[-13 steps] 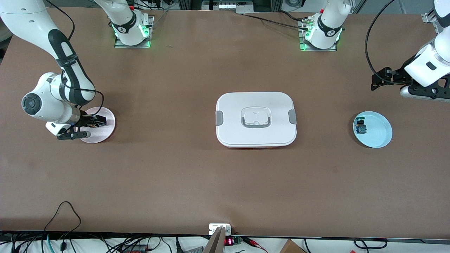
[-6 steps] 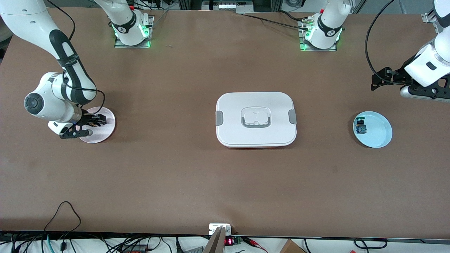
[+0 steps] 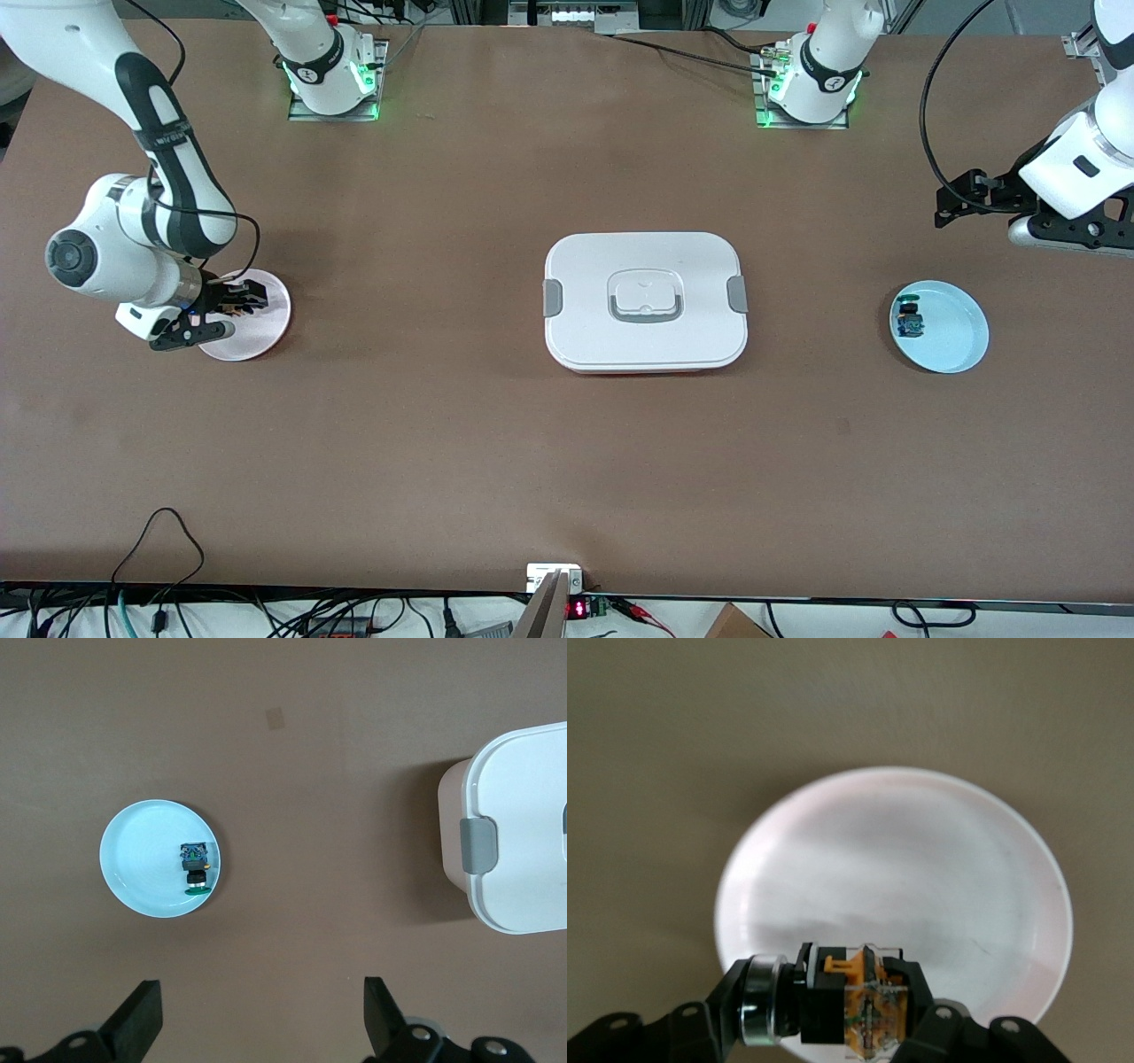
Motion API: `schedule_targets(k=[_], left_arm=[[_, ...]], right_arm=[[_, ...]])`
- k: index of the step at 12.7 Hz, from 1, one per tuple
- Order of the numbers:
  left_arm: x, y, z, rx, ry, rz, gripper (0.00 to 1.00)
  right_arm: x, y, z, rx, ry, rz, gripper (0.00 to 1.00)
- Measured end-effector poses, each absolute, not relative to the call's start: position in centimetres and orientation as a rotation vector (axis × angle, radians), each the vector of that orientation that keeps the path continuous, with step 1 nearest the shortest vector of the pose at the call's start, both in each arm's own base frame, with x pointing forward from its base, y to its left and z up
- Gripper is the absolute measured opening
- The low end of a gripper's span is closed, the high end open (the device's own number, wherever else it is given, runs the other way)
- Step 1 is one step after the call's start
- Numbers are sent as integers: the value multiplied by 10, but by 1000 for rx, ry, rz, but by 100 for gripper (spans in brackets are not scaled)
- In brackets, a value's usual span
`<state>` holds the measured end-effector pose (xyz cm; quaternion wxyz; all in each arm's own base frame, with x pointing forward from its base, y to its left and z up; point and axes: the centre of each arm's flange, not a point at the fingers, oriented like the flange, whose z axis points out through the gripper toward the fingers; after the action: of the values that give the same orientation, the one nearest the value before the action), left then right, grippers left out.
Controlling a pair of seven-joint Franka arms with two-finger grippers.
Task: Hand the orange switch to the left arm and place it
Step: 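Close the right gripper on the orange switch and lift it, then carry the switch over the box while the left gripper reaches toward it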
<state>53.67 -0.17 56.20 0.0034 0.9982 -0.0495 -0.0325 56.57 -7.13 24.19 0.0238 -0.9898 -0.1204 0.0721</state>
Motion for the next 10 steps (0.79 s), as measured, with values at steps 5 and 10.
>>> schedule_targets(k=[5,10], left_arm=[[537,-2,562,3129,-155,-102,100],[537,-2,562,3124,-154,-103,100]], right_arm=[[603,-11,378,-3045,-545,114,72],[620,82,526,-2965,-751,13,72]])
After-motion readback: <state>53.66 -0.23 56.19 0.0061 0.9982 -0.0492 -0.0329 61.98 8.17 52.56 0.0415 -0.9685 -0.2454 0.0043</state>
